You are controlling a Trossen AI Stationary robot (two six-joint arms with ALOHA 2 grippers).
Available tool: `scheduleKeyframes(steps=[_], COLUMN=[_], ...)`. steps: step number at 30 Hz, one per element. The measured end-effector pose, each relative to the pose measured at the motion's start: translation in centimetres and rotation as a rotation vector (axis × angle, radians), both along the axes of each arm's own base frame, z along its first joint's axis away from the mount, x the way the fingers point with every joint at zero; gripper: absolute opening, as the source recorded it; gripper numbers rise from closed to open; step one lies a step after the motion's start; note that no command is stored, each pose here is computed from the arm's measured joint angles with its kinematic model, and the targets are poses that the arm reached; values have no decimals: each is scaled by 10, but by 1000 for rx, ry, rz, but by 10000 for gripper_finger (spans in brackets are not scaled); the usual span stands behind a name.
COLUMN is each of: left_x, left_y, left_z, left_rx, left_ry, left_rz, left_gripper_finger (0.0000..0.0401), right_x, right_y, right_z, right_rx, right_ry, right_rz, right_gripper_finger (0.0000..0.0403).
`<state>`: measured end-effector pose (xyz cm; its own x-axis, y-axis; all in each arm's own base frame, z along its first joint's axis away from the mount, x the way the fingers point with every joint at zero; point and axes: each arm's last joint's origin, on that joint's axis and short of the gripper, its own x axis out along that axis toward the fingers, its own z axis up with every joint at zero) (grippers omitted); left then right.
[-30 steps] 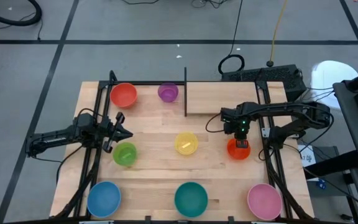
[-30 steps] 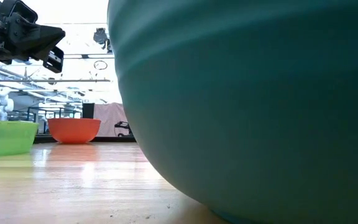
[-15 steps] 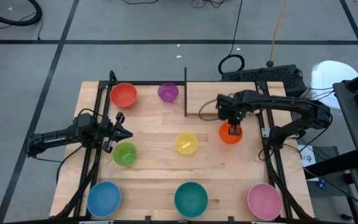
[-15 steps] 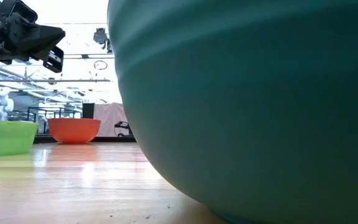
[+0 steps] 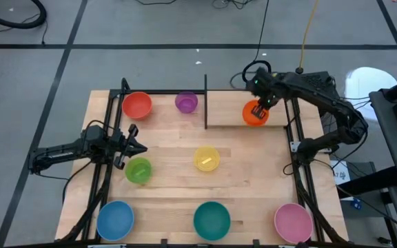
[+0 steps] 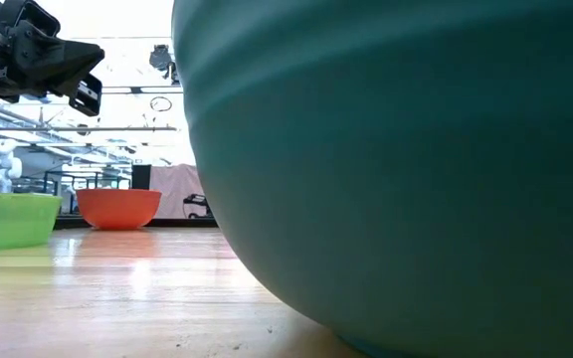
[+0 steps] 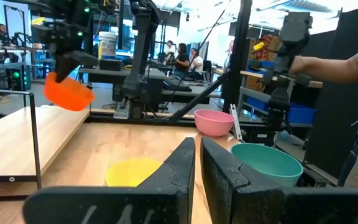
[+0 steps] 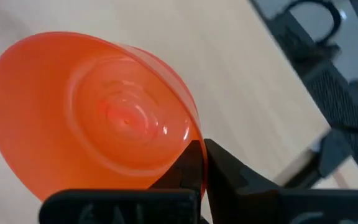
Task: Place and stack bowls onto a shelf
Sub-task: Put the small orange bowl on the shelf
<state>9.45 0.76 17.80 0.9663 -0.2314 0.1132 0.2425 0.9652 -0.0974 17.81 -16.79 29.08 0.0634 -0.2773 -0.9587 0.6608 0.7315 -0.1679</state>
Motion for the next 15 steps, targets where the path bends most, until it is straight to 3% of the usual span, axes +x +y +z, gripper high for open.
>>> scheduleKeyframes(steps=[6, 10, 15], left_x=[0, 0, 0], left_y=[0, 0, 0], left_z=[0, 0, 0], left_rx=[0, 0, -1], left_ry=[0, 0, 0], left_rz=[0, 0, 0], left_gripper_finger=[31, 31, 31], right_x=[-27, -48, -54], right_y=[-27, -34, -34], right_z=[-1, -16, -30], right_rx=[-41, 12, 34], right_ry=[4, 48, 78], right_rz=[-192, -327, -320], right_gripper_finger=[0, 0, 0])
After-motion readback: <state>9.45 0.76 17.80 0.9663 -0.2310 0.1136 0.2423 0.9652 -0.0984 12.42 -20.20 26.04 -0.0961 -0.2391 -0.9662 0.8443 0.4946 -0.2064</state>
